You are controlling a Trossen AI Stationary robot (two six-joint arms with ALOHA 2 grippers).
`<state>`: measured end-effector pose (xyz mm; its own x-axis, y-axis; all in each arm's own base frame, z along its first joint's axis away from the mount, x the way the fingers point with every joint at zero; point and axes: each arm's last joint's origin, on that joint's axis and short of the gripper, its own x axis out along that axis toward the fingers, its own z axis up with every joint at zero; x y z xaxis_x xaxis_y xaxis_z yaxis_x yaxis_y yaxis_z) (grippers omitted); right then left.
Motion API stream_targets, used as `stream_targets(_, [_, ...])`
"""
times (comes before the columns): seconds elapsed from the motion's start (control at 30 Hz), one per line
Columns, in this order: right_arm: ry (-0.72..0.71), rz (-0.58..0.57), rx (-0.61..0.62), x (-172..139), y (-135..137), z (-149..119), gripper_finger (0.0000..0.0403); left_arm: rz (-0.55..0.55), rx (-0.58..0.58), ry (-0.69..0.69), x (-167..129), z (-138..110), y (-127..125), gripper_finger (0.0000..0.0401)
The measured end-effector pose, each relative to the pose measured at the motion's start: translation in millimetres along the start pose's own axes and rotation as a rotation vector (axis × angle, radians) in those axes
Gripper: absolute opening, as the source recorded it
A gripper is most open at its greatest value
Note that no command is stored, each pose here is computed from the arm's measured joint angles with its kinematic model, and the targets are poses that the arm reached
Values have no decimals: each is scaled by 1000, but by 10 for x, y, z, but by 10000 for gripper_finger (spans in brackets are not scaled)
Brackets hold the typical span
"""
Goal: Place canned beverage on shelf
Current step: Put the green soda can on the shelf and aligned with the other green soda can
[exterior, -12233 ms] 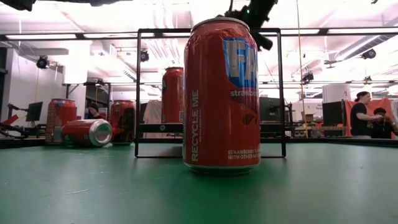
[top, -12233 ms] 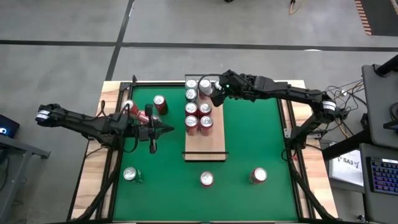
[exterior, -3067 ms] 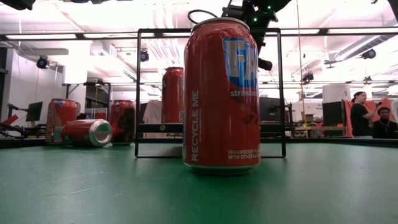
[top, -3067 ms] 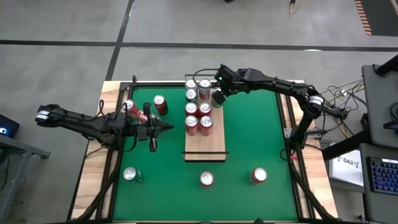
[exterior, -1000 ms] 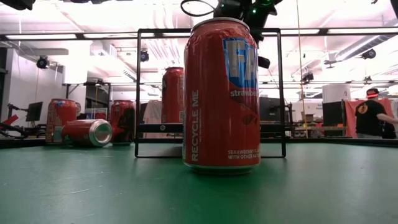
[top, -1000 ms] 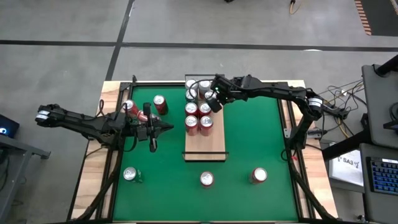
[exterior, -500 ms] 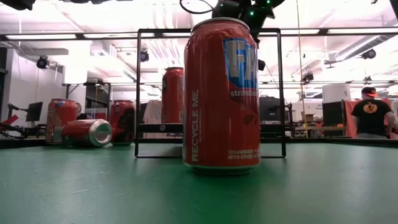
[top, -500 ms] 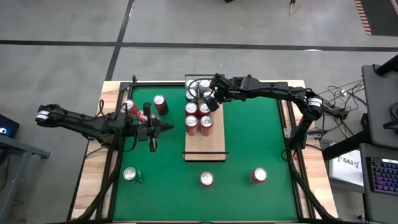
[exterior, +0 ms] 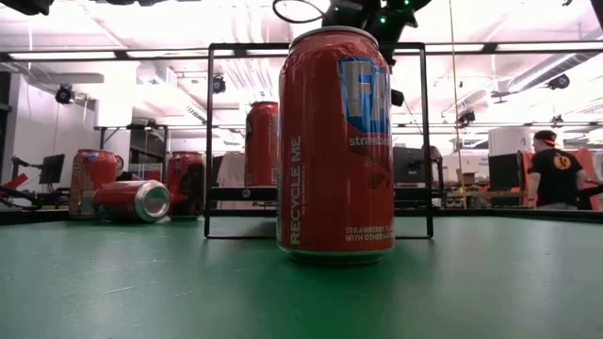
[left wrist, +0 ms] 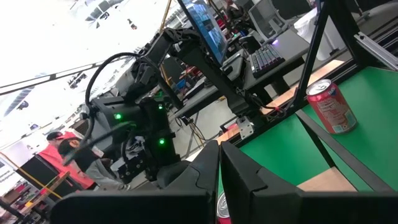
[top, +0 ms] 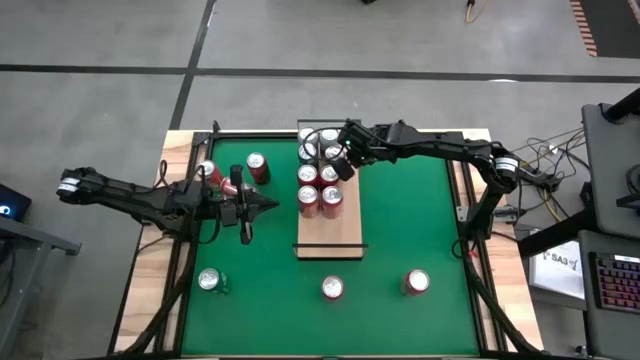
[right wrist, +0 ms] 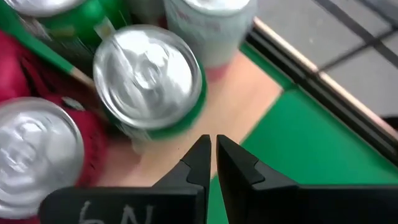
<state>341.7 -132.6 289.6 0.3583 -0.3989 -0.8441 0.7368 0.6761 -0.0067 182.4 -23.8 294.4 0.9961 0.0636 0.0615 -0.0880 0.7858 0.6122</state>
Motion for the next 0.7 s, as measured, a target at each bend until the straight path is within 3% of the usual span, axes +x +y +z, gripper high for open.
stream_targets(0.2, [38, 3, 19, 10, -12, -35, 17, 0, 1, 0, 0, 0, 0, 0])
stream_targets(0.7, [-45, 44, 4, 129, 70, 55, 17, -1, 1, 1, 0, -1, 0, 0])
